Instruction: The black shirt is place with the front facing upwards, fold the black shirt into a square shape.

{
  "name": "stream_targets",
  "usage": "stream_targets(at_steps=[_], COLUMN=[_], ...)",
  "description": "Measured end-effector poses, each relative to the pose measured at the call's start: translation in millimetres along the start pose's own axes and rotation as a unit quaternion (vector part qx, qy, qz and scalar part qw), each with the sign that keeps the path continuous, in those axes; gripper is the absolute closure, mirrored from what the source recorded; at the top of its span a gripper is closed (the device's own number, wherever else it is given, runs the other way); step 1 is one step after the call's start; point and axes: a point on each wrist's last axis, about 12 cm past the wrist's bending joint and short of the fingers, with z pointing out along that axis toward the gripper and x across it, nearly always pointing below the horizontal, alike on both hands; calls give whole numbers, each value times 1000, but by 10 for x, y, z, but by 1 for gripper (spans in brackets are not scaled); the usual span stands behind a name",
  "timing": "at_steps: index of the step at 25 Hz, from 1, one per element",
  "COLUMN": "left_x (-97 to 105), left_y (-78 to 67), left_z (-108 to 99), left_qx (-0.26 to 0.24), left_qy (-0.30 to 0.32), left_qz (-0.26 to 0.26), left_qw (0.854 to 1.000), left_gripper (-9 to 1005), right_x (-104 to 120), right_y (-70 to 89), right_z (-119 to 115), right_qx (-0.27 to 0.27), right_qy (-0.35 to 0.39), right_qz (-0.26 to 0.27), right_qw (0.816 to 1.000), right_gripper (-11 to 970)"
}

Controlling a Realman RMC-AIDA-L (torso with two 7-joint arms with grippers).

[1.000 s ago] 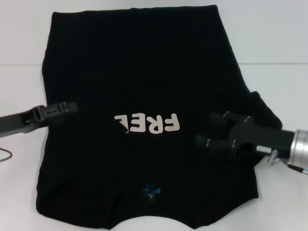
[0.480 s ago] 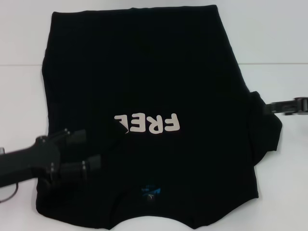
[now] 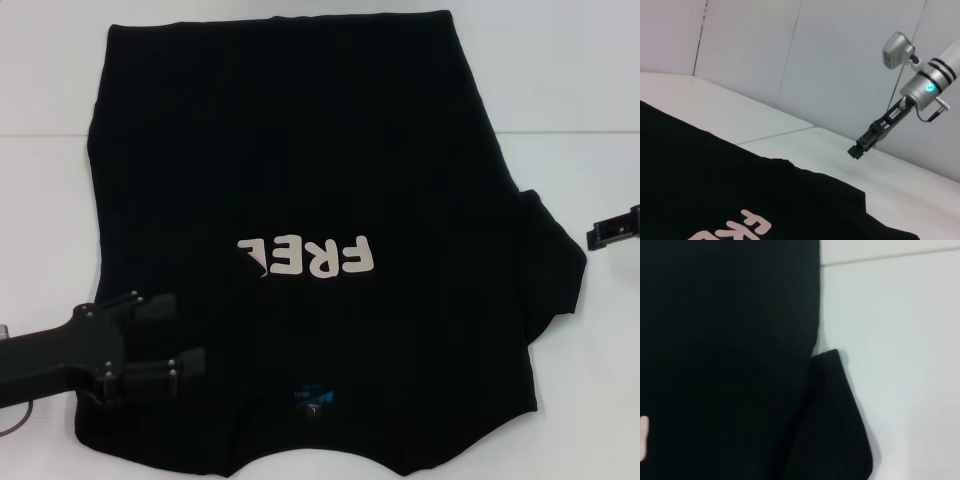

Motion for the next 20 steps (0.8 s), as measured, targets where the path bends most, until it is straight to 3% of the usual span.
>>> stream_targets(at_steps=[12, 20], left_x=[-5, -4], left_y=[6, 5], left_z=[-4, -18], left_qx=[0, 0], left_qy=[1, 1], left_qz=[0, -1], left_qw=[1000, 1000], left_gripper=[49, 48], right_x=[-6, 21], right_y=[152, 228], right_z=[427, 522], right_qx=[12, 10], right_qy=[2, 9], right_qz=[-15, -21], right_qw=[1000, 1000], right_gripper=[75, 76])
